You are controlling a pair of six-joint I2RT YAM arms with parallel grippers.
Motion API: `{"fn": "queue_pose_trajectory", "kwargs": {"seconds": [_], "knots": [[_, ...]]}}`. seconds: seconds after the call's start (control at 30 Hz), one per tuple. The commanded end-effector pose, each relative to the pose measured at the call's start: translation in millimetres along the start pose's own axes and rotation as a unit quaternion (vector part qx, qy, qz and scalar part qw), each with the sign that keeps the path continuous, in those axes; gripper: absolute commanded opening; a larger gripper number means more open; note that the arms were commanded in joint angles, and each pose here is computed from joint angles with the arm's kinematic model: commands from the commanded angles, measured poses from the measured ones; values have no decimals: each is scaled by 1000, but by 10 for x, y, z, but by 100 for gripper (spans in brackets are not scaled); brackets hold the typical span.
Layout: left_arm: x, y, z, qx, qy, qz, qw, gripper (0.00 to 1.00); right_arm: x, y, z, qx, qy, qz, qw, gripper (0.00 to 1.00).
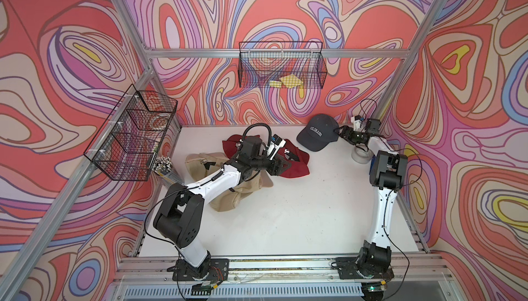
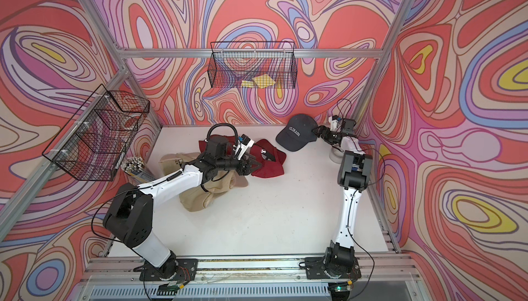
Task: Open the adjustable buckle of the baseball cap
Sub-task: Pick up the baseball cap from the center of the board.
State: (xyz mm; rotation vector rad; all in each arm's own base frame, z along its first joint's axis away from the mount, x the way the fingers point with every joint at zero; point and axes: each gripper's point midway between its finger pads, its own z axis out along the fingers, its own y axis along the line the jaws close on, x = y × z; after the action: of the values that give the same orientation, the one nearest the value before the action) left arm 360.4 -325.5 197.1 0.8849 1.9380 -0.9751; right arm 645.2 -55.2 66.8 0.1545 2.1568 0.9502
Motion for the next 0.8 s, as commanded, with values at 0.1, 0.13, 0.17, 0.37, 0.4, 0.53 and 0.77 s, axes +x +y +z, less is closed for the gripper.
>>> {"fn": "queue_pose_trajectory", "kwargs": {"seconds": [0.1,0.13,0.17,0.37,0.4,0.53,0.77], "knots": [[-42,14,59,3,3,16,1000,59,39,294,97,-93,10,-9,996,89],[-41,17,63,3,3,16,1000,59,50,330,102,-102,10,-14,995,89],[-38,24,70,3,3,16,1000,59,54,381,102,-113,10,-18,993,87],[-9,38,107,6,6,12,1000,59,75,616,120,-170,-1,-28,985,75],[-7,38,104,6,6,12,1000,59,84,656,131,-176,0,-31,984,72],[1,38,81,1,7,15,1000,59,107,798,173,-194,4,-41,980,53],[-24,-7,19,1,3,20,1000,58,21,986,108,-194,-32,-45,979,0]]}}
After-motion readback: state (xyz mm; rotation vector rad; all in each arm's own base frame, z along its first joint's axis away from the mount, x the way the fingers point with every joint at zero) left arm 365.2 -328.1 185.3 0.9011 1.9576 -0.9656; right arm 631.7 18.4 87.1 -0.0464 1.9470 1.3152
